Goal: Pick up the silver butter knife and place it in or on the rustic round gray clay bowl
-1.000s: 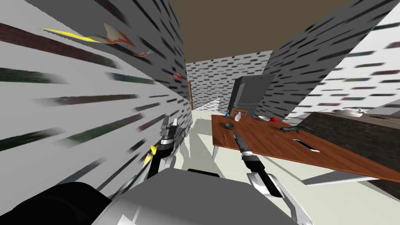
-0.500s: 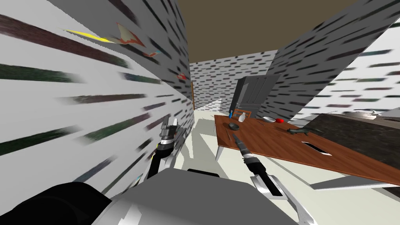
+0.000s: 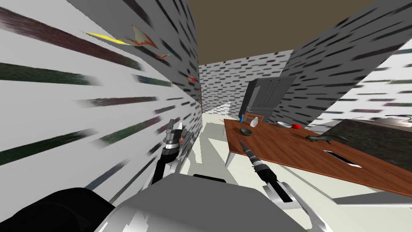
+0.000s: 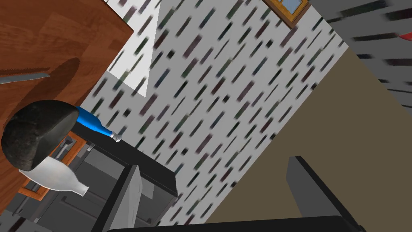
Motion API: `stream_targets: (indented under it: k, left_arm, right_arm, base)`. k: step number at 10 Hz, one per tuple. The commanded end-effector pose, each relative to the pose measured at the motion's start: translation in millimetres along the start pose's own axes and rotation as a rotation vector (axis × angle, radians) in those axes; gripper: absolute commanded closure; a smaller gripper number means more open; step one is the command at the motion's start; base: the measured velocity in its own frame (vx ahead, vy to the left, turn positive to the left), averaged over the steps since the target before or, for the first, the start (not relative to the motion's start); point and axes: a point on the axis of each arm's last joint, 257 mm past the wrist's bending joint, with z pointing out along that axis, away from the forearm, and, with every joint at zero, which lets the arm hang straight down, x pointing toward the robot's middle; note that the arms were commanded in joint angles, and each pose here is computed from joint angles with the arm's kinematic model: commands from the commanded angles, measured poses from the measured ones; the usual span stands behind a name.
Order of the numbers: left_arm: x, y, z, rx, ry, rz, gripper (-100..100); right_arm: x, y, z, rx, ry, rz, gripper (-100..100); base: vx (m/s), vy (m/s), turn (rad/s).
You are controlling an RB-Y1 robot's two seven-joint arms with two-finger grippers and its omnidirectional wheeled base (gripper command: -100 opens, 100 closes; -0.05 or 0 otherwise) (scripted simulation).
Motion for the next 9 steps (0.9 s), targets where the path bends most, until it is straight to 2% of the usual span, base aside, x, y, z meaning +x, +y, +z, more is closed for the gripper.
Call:
stream_targets:
  k: [1,2,3,5,6,7,9]
  left_arm:
    - [0.0,0,0.0,0.0,0.0,0.0,0]
    - [0.0,0,0.0,0.0,0.0,0.0,0]
    - [0.0,0,0.0,0.0,0.0,0.0,0]
    - [0.0,0,0.0,0.0,0.0,0.0,0]
    - [0.0,0,0.0,0.0,0.0,0.0,0]
    - [0.0,0,0.0,0.0,0.0,0.0,0]
    - [0.0,0,0.0,0.0,0.0,0.0,0]
  right_arm:
    - [2,-18,-3.4,0.031,0.019,-0.02,-100]
    - [4,-37,-7.1,0.066,0.051,-0.059,-100]
    - [5,-43,-8.8,0.077,0.054,-0.059,-100]
    - [6,-82,-19.6,0.146,0.115,-0.134,-100]
    - [6,-94,-24.4,0.171,0.12,-0.136,-100]
    - [5,-116,-33.3,0.213,0.151,-0.172,-100]
    - [2,-143,-46.0,0.266,0.183,-0.207,-100]
  base:
    - [0.015,0.105,0.034]
    - [0.033,0.106,0.084]
    - [0.031,0.08,0.036]
    - [0.06,0.109,0.118]
    - [0.066,0.092,0.038]
    - [0.075,0.077,0.092]
    - [0.081,0.078,0.1]
